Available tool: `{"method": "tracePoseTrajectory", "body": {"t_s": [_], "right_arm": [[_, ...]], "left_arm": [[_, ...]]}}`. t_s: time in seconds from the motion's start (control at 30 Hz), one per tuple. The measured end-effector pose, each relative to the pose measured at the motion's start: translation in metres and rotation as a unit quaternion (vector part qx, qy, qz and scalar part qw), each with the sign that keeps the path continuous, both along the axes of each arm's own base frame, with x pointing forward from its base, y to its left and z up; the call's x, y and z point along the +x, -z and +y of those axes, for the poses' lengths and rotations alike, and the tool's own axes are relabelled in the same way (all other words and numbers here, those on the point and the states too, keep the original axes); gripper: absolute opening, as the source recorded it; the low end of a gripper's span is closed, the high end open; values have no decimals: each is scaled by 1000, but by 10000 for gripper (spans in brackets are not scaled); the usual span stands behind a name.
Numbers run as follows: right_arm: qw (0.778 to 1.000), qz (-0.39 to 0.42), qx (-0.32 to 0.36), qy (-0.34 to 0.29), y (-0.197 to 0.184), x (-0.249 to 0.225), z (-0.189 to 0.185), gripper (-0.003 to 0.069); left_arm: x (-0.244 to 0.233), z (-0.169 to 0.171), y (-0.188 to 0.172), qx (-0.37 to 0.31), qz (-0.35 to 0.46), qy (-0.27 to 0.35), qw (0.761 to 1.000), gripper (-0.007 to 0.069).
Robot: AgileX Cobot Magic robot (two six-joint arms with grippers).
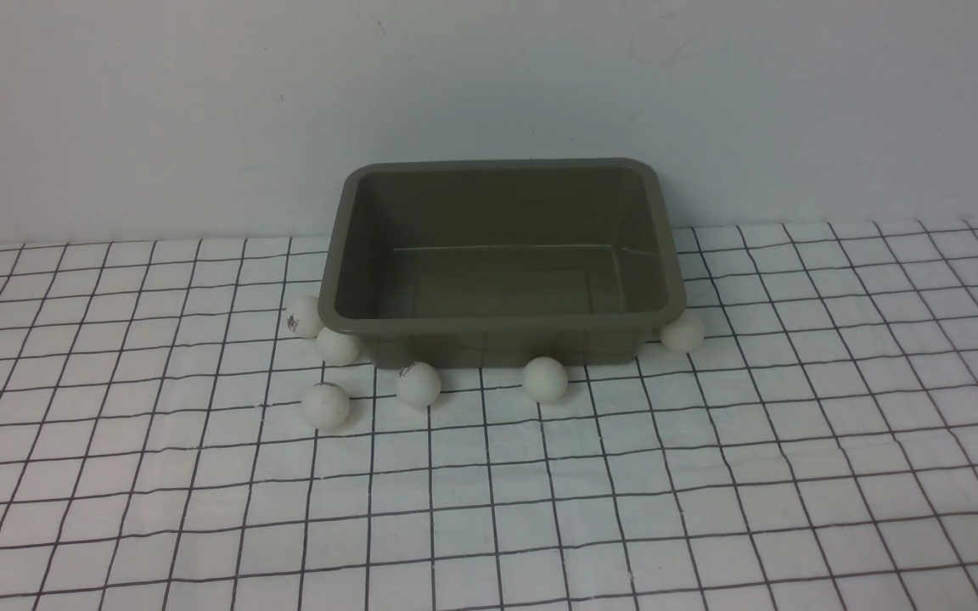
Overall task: Put the table tennis balls into the box on the white checkered tablecloth.
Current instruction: 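Reach for and grasp a ping pong ball on the table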
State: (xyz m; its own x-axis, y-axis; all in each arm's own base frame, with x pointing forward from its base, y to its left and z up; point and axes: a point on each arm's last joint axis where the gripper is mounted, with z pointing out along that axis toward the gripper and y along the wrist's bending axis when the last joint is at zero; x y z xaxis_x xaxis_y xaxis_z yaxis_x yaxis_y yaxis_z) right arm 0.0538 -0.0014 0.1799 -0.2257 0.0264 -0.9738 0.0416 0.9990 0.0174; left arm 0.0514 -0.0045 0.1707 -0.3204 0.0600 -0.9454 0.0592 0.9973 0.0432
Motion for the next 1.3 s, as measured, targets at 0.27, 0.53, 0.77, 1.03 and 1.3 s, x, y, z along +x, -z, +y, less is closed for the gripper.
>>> {"method": "tracePoseTrajectory", "body": {"t_s": [0.27, 0.53, 0.77, 1.03, 1.3], "right_arm": [[1000, 0, 0, 0, 0, 0, 0, 390], [1000, 0, 0, 0, 0, 0, 0, 390], [1000, 0, -1, 0, 0, 0, 0, 390], [1000, -1, 8, 1, 0, 0, 0, 390], [999, -30, 20, -1, -27, -4, 1, 390]], "left_arm": [[0, 0, 0, 0, 0, 0, 1000, 395], [0, 0, 0, 0, 0, 0, 1000, 395], [0, 0, 0, 0, 0, 0, 1000, 395], [0, 0, 0, 0, 0, 0, 1000, 395], [0, 0, 0, 0, 0, 0, 1000, 395]]}}
